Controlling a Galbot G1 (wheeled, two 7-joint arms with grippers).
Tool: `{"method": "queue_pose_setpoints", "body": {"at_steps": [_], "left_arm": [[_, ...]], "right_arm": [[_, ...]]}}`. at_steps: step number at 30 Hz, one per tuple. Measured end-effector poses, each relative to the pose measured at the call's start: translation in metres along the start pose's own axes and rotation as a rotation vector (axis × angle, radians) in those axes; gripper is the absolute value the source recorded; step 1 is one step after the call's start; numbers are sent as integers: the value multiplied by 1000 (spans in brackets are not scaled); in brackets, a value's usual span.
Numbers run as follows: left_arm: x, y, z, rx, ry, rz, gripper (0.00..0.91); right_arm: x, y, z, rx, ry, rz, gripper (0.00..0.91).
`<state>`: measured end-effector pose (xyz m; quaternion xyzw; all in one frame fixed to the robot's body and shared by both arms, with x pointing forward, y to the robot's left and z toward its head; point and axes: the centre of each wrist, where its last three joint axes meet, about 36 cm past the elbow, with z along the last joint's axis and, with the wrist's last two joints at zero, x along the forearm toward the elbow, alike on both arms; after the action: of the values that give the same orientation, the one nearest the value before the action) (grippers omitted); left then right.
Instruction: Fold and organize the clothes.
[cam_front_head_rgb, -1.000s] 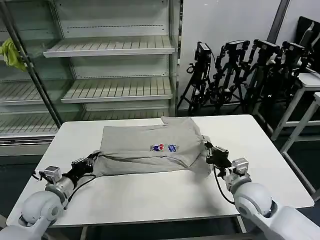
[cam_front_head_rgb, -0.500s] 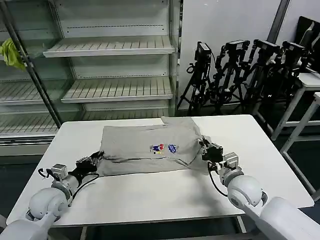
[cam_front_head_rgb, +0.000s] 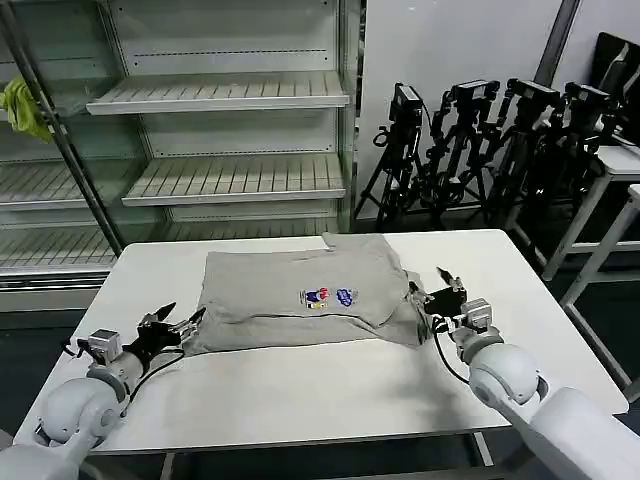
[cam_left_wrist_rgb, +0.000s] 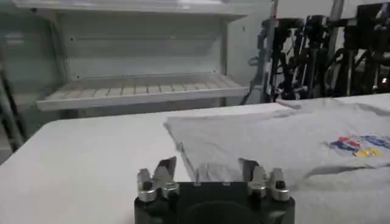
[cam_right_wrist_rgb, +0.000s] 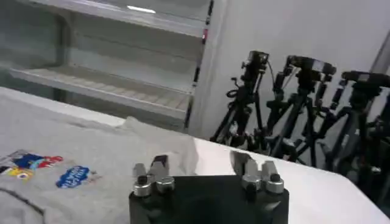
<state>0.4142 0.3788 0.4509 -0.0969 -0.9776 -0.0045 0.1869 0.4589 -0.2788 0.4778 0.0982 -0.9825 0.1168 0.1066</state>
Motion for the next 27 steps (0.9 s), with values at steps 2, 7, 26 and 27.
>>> {"method": "queue_pose_setpoints", "body": {"at_steps": [2, 7, 26, 27], "left_arm": [[8, -4, 3, 14, 16, 6, 907], [25, -18, 11, 50, 60, 26, 907], [39, -38, 29, 112, 97, 50, 907], [38, -39, 30, 113, 99, 50, 907]], "right_arm": [[13, -1, 0, -7, 7, -1, 907], [43, 7, 5, -30, 33, -18, 907], [85, 42, 30, -132, 98, -64, 907], [84, 43, 31, -137, 99, -63, 907]]}}
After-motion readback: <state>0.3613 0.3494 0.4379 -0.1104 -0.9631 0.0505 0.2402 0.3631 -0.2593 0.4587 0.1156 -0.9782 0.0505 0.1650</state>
